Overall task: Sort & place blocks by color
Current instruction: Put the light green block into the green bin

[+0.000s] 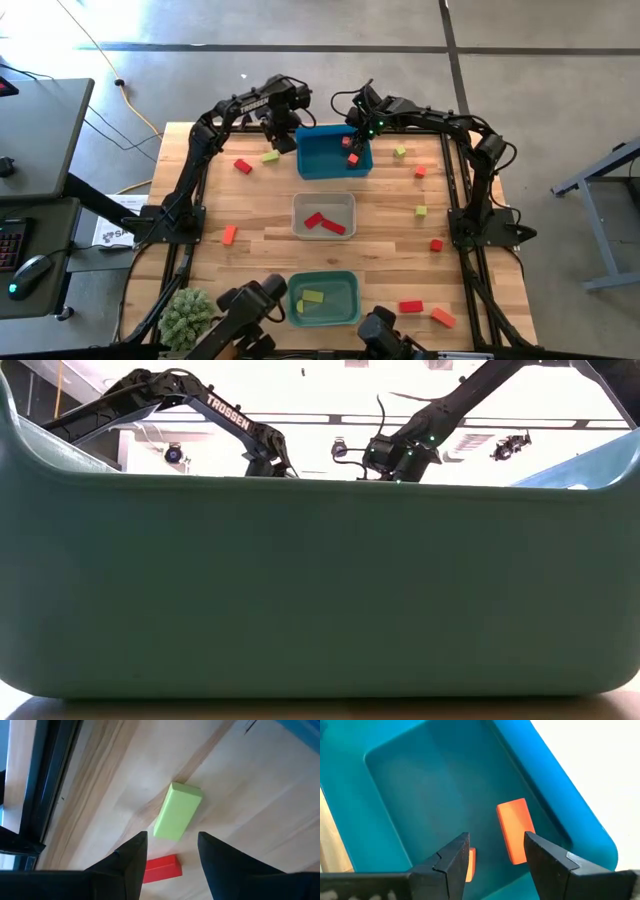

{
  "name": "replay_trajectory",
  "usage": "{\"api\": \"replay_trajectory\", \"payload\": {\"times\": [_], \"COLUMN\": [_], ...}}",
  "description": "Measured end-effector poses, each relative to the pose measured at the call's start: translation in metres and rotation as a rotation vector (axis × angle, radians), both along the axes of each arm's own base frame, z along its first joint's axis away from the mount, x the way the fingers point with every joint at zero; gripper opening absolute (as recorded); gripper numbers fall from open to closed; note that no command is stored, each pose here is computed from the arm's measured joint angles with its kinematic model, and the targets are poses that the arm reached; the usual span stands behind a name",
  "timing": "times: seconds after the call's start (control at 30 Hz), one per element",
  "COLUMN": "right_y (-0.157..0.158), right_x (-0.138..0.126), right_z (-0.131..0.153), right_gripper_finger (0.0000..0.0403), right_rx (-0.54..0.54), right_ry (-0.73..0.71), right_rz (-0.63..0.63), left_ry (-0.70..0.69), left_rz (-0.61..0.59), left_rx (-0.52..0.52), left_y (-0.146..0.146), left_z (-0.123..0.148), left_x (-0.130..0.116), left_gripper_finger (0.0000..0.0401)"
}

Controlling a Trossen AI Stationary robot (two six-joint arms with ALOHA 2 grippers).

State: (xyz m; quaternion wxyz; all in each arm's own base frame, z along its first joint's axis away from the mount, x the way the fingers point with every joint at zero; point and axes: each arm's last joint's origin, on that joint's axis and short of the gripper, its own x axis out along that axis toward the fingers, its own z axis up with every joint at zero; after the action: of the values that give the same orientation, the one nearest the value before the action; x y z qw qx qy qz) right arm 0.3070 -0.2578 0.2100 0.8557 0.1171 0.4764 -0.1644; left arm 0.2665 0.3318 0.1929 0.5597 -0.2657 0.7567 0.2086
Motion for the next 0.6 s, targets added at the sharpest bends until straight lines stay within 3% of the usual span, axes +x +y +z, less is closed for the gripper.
{"api": "replay_trajectory", "payload": {"times": [0.6], "right_y": [0.001], "right_x": [-0.001], "right_z": [0.0], "right_gripper_finger": [0.0177], "right_rx": [0.006], "right_ry": [0.008], "right_rz": [0.0], "left_ry": [0.088], "left_rz": [-0.049], "left_rx": [-0.137], "left_y": [-0.016], "left_z": [-0.035], "left_x": [-0.012], "left_gripper_finger": [0.0165]}}
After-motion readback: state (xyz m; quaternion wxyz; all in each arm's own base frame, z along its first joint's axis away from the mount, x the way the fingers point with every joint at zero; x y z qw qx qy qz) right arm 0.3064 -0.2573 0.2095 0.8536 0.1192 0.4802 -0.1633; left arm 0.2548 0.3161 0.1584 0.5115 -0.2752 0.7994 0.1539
